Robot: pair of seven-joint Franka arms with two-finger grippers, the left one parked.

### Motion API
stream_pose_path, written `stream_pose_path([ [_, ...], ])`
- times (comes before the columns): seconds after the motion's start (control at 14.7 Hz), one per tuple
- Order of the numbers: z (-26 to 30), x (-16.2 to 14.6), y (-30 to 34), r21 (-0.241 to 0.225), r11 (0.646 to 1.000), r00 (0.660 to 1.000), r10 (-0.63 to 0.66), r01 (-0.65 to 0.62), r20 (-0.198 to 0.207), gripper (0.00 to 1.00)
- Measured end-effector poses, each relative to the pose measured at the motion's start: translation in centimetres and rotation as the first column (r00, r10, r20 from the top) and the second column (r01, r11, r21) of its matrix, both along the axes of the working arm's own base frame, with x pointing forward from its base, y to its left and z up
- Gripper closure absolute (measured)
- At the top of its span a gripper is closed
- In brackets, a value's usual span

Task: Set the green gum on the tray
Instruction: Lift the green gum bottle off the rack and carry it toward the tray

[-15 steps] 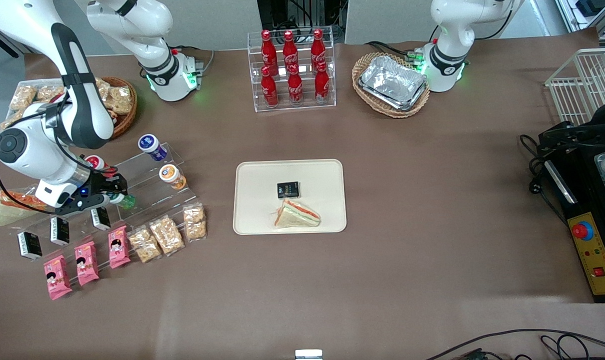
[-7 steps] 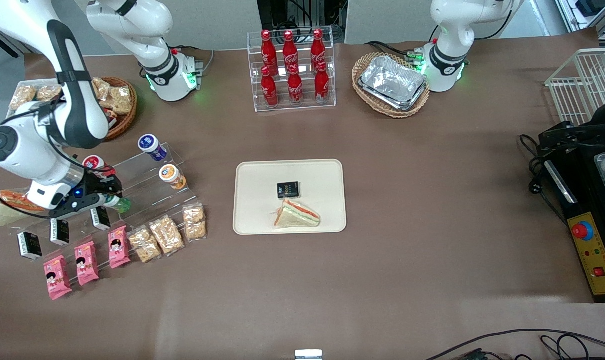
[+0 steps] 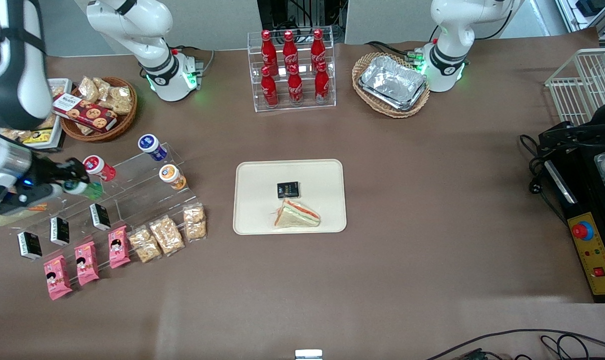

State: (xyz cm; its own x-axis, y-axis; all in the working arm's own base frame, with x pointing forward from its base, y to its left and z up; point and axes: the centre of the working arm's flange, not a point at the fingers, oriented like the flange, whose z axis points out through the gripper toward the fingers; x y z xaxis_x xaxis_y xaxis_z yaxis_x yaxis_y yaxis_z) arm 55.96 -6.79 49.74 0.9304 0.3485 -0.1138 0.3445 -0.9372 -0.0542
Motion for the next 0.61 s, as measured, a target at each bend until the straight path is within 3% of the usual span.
stream_pose_path([
  [0.34,6.6,-0.2,2.6,-0.005,1.000,0.999,-0.028,0.028,-0.027,0.41],
  [0.61,6.2,-0.2,14.0,-0.047,0.993,0.993,-0.109,0.107,-0.037,0.41],
])
